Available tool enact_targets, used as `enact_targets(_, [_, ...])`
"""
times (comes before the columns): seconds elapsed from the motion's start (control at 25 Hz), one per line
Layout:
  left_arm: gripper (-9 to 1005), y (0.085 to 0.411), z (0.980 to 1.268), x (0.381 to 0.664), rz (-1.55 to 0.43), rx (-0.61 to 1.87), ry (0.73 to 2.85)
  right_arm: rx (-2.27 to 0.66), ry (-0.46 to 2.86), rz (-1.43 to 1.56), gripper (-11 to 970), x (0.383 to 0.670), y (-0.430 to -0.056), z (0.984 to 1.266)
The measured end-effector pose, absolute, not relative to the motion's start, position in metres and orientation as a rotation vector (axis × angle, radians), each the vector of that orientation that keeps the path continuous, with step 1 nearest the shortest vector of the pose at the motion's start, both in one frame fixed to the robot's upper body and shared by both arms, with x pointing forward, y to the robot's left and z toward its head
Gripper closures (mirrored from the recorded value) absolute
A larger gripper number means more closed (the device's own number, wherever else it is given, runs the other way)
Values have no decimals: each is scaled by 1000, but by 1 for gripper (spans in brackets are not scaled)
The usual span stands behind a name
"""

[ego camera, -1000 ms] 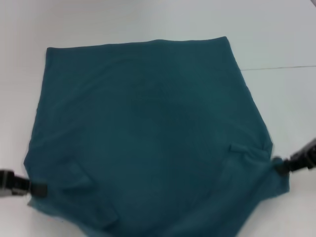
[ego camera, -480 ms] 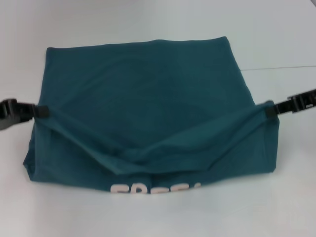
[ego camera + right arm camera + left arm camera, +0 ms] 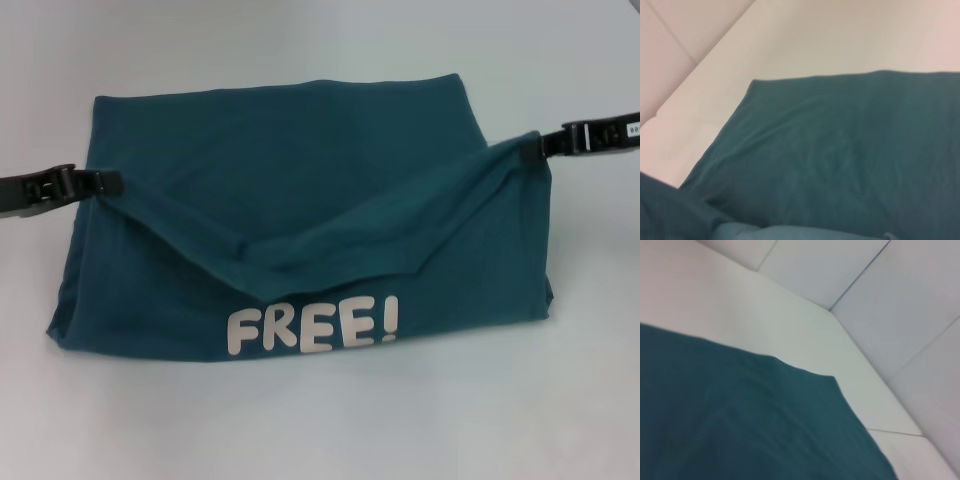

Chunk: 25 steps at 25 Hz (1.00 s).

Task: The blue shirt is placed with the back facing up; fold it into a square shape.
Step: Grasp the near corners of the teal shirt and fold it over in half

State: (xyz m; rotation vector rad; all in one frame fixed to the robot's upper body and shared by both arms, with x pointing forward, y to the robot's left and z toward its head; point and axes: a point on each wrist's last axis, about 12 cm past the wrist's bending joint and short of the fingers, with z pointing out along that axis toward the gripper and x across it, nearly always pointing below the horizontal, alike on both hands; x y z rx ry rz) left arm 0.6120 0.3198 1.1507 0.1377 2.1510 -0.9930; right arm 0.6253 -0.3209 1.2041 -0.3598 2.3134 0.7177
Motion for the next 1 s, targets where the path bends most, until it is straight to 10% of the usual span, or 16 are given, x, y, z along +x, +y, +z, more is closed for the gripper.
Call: enact_targets(1.0, [968, 290, 1133, 654, -566, 128, 2070, -208, 2190, 472, 890, 673, -299, 1175])
